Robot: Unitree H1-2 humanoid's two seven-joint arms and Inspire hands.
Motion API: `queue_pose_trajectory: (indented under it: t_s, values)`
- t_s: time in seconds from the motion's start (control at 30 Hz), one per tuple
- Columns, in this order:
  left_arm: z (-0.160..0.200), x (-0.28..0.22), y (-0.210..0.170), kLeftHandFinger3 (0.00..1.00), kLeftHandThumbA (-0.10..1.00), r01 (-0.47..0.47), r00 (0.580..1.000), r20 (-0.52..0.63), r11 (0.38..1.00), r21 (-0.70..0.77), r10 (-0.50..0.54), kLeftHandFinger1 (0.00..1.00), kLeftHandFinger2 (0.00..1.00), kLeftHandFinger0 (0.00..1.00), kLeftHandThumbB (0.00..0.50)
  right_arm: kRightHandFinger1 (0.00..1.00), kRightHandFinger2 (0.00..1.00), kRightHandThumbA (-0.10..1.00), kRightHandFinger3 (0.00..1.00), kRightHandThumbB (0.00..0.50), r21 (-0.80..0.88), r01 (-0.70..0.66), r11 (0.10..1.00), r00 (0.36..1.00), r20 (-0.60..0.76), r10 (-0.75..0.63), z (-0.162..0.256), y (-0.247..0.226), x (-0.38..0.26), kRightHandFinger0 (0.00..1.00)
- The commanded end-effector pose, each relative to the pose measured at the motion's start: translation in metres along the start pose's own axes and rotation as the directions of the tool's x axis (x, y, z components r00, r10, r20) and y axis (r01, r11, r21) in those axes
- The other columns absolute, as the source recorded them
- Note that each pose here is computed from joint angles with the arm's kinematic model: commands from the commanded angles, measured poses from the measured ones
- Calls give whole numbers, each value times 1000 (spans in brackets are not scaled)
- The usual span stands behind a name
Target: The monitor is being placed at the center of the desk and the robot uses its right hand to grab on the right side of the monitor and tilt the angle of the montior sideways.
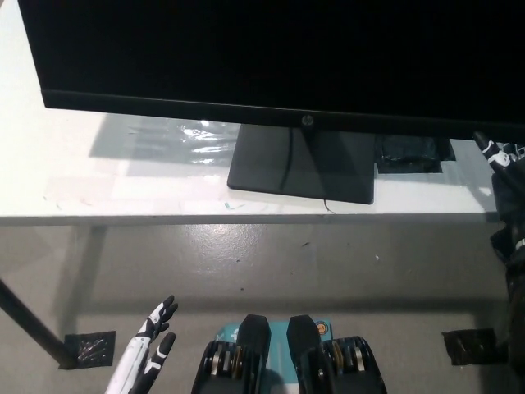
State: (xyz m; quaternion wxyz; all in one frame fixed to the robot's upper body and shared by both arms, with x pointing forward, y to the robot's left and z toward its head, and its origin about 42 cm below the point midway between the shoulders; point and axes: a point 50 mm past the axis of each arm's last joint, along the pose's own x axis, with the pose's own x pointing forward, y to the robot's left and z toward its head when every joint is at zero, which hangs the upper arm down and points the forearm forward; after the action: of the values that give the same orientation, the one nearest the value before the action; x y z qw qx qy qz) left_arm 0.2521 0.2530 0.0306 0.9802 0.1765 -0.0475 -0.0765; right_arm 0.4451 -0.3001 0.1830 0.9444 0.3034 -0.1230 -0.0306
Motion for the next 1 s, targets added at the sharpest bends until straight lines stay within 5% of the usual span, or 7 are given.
queue_pose_trajectory:
  t_s: [0.0, 0.97]
  values:
    - [5, 3, 9, 1000, 1000, -14, 998, 54, 1000, 10, 13, 1000, 1000, 1000, 238, 1000, 1000, 1000, 1000, 256, 15, -62, 998, 995, 83, 61, 29, 15, 24, 1000]
    - [4, 4, 9, 1000, 1000, -13, 999, 47, 1000, -5, 13, 1000, 1000, 1000, 262, 1000, 1000, 1000, 1000, 255, -28, -33, 999, 997, 74, 35, 37, 24, 84, 1000]
